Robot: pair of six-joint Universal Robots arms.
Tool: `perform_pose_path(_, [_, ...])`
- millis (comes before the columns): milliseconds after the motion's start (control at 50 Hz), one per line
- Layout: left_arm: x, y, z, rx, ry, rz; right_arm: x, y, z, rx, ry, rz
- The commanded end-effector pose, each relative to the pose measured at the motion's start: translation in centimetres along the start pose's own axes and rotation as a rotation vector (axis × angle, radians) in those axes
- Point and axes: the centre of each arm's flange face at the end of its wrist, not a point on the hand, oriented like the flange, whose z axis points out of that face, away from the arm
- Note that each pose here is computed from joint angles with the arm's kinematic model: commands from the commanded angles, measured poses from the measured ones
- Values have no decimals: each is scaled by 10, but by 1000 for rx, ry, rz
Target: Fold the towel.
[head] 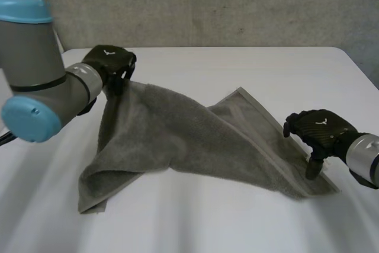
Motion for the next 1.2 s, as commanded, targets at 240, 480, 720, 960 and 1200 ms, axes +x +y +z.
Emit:
perform_pose_path(240, [6,3,-63,98,-32,7,-8,24,-12,-143,-92,86])
perform_pose_path(480, [0,-3,-77,135,-61,5,-26,46,-9,-133,-112,78])
perform_pose_path(720, [-4,-14,-84,170,-72,-27,-8,27,-4,-39,-32,34])
perform_pose_path(960, [-29,-71,-105,367,-131,-144,37,-95,-60,395,116,90])
perform_pose_path(1200, [-19,-39,-99,268,-104,-172,-13,-8,-34,56,-49,72])
